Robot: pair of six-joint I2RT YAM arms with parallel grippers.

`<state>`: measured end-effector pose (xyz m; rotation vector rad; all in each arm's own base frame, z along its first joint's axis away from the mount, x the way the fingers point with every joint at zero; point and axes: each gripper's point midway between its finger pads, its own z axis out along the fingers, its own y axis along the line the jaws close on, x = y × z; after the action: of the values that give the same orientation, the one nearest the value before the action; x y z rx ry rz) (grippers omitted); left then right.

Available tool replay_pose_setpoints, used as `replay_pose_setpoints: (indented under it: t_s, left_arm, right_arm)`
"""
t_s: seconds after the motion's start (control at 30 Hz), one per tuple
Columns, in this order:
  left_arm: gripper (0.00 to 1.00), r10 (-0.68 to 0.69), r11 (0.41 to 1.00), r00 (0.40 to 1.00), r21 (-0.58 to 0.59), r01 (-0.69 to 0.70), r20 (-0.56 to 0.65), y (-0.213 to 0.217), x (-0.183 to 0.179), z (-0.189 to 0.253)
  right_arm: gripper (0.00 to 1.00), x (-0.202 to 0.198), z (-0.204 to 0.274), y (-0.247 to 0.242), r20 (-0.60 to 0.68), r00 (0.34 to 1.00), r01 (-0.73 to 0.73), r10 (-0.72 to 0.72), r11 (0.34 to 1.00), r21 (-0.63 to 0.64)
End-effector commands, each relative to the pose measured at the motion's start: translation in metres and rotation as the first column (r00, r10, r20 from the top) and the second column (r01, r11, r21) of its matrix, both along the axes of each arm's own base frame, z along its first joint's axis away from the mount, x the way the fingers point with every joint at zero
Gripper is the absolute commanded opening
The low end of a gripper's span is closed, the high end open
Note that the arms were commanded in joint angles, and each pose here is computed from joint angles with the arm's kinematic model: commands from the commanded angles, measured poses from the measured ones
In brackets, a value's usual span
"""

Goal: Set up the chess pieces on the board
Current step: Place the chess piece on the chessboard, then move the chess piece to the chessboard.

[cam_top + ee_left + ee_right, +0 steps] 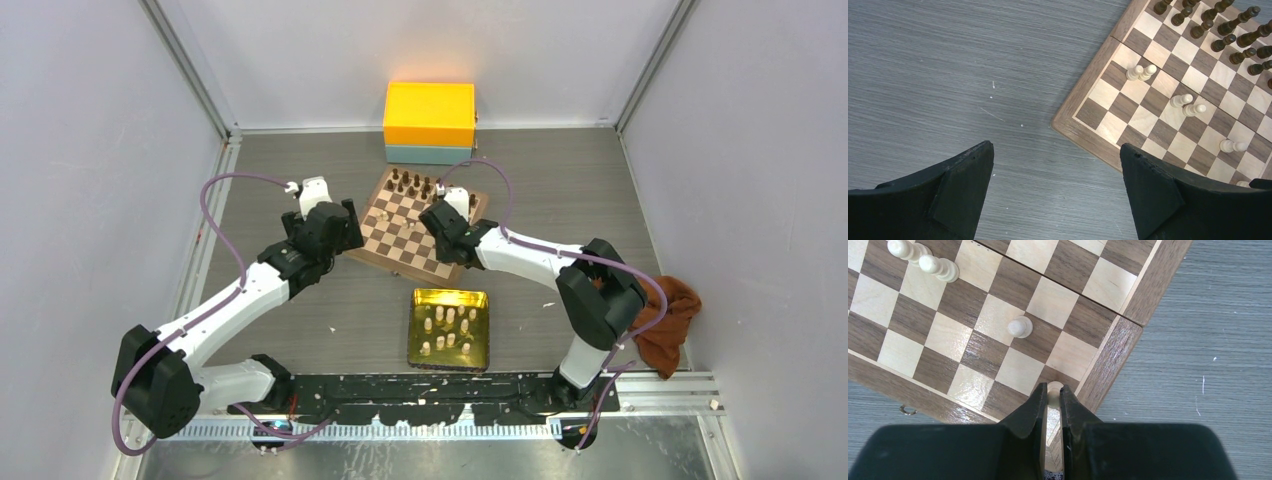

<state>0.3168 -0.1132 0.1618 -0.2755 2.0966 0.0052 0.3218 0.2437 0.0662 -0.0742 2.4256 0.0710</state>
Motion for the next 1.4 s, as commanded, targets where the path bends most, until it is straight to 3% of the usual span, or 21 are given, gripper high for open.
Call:
replay_pose_setpoints:
  t_s: [0.0, 0.3, 0.9, 1.37]
  left_arm:
    - [0.97, 0.019, 0.999, 0.999, -0.036, -0.017, 0.048, 0.000, 0.004, 0.013]
    - [0.97, 0.019, 0.999, 0.999, -0.040, -0.017, 0.045, -0.001, 0.004, 0.011]
    - [0.97, 0.019, 0.999, 0.999, -0.044, -0.017, 0.051, -0.001, 0.005, 0.013]
    - [0.97, 0.024, 0.999, 0.998, -0.028, -0.023, 0.055, 0.002, 0.005, 0.013]
  right_arm:
    - [0.14, 0.003, 0.004, 0.007, 0.014, 1.000, 0.008, -0.009, 0.999, 0.036]
    - [0.33, 0.004, 0.014, 0.009, 0.032, 1.000, 0.000, -0.001, 0.999, 0.047]
    - [0.35, 0.026, 0.046, 0.028, 0.091, 0.995, -0.054, 0.049, 0.998, 0.045]
    - [0.35, 0.046, 0.033, 0.036, 0.080, 0.996, -0.048, 0.046, 0.999, 0.020]
